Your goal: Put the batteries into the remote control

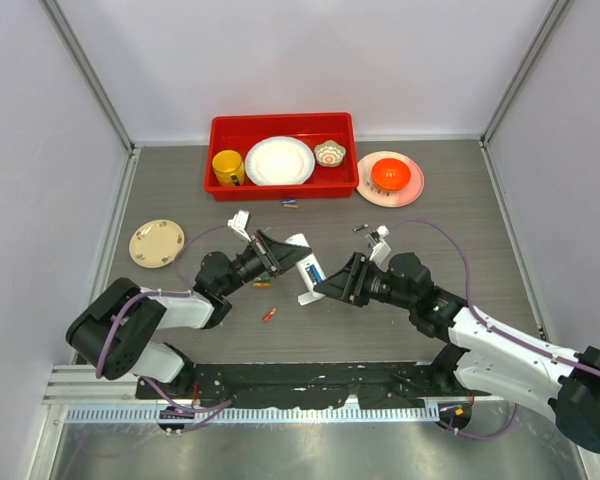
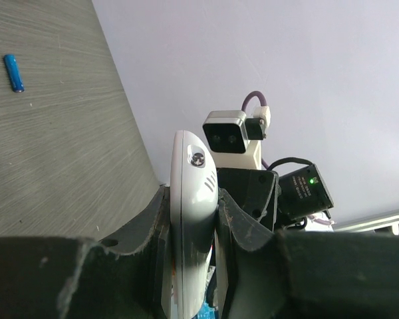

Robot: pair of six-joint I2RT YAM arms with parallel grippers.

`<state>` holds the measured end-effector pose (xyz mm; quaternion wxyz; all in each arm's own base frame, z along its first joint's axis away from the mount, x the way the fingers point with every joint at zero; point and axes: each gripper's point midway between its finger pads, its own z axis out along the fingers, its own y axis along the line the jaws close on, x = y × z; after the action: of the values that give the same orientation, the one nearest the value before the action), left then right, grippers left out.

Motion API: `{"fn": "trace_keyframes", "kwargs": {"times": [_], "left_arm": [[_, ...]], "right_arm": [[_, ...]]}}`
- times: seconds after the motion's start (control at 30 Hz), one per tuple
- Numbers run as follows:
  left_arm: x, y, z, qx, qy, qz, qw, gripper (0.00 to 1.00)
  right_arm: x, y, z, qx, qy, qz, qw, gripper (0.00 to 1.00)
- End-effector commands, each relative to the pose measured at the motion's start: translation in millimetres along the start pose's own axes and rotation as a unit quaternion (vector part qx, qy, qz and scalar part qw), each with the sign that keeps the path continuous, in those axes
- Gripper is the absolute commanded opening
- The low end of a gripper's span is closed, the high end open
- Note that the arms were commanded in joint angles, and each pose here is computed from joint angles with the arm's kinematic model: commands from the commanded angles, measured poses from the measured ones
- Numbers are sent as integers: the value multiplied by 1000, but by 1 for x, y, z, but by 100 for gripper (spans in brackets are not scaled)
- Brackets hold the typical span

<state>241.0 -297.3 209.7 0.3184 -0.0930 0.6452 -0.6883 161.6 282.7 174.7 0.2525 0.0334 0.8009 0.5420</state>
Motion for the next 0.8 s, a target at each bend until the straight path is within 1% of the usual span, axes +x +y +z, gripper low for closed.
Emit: {"fn": "trace_keyframes", "kwargs": {"times": [0.0, 0.1, 0.23, 0.33, 0.5, 0.63, 0.77], "left_arm": [[-17, -75, -1, 146, -32, 55, 987, 0], [-14, -76, -2, 148, -23, 52, 987, 0], [-9, -79, -3, 154, -11, 51, 987, 0], [-9, -79, -4, 154, -12, 51, 987, 0], [-8, -82, -5, 157, -9, 51, 986, 0], [-8, -84, -5, 160, -10, 53, 986, 0], [-9, -88, -4, 165, -11, 54, 985, 0]], "right_arm": [[-18, 31, -7, -65, -32, 6, 997, 53], [-30, 38, -7, -82, -48, 11, 995, 54], [-37, 42, -4, -84, -46, 0, 995, 54], [-34, 36, 2, -73, -30, -2, 997, 51], [-32, 35, 7, -80, -24, 1, 997, 48], [-34, 33, 8, -77, -27, 1, 997, 42], [-34, 26, 10, -58, -28, -2, 998, 29]]}}
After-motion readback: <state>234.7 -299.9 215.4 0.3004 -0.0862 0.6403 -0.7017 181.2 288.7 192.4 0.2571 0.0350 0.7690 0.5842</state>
